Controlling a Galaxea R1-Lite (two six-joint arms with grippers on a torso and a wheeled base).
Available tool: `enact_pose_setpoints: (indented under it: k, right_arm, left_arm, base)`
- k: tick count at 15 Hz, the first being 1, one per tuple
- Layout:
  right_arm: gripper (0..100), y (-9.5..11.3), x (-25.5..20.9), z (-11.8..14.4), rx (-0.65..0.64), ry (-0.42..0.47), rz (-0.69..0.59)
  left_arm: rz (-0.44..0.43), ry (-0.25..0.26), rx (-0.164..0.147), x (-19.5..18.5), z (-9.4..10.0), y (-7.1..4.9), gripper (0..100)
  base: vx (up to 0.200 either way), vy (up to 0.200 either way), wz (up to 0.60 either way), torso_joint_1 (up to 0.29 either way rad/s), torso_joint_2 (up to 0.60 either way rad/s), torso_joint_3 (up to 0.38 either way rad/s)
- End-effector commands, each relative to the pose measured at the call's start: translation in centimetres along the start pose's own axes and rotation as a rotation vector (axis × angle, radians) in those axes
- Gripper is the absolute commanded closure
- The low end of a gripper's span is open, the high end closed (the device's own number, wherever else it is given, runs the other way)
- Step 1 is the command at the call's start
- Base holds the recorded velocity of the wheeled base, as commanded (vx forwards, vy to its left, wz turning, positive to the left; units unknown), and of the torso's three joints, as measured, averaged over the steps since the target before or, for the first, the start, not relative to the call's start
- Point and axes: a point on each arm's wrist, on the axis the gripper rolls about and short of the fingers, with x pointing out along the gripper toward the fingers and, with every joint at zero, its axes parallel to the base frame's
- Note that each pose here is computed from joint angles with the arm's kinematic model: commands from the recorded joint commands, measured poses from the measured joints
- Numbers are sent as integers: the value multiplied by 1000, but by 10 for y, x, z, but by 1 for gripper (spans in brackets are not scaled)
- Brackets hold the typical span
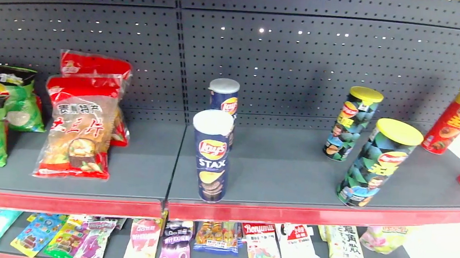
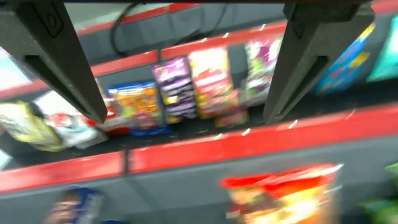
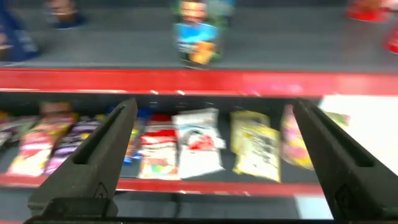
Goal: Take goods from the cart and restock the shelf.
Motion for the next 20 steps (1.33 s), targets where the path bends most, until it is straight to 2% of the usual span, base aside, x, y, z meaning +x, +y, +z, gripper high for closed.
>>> enact_pose_setpoints:
  k: [1,7,8,9,10,11,13,14,16,18,20]
  right_arm:
    - [0,0,0,0,0,3,1]
    - [0,0,0,0,4,1,1]
    - [0,0,0,0,4,1,1]
    - [0,0,0,0,4,1,1]
    - [0,0,0,0,4,3,1]
    - [0,0,0,0,4,1,1]
    - [0,0,0,0,4,1,1]
    - [0,0,0,0,4,3,1]
    - [0,0,0,0,4,3,1]
    - [0,0,0,0,4,3,1]
    - [0,0,0,0,4,1,1]
  left_arm:
    - [1,1,0,0,0,0,0]
    - [-7,-3,5,0,0,0,0]
    - [-15,-20,4,-2,9,0,0]
    - [-33,-19,-76,8,77,3,0]
    - [-42,-10,-221,25,123,4,0]
    - [-46,16,-252,49,161,5,0]
    - [-38,124,-238,91,174,6,0]
    - [-39,238,-211,128,172,5,0]
    - [-54,336,-211,175,175,5,0]
    - [-78,434,-170,211,163,-1,0]
    - [-98,527,-116,230,144,-5,0]
  base:
    - [0,0,0,0,0,0]
    - [0,0,0,0,0,0]
    - [0,0,0,0,0,0]
    - [0,0,0,0,0,0]
    - [0,0,0,0,0,0]
    - [0,0,0,0,0,0]
    - [0,0,0,0,0,0]
    - [0,0,0,0,0,0]
    - [0,0,0,0,0,0]
    - [0,0,0,0,0,0]
    - [0,0,0,0,0,0]
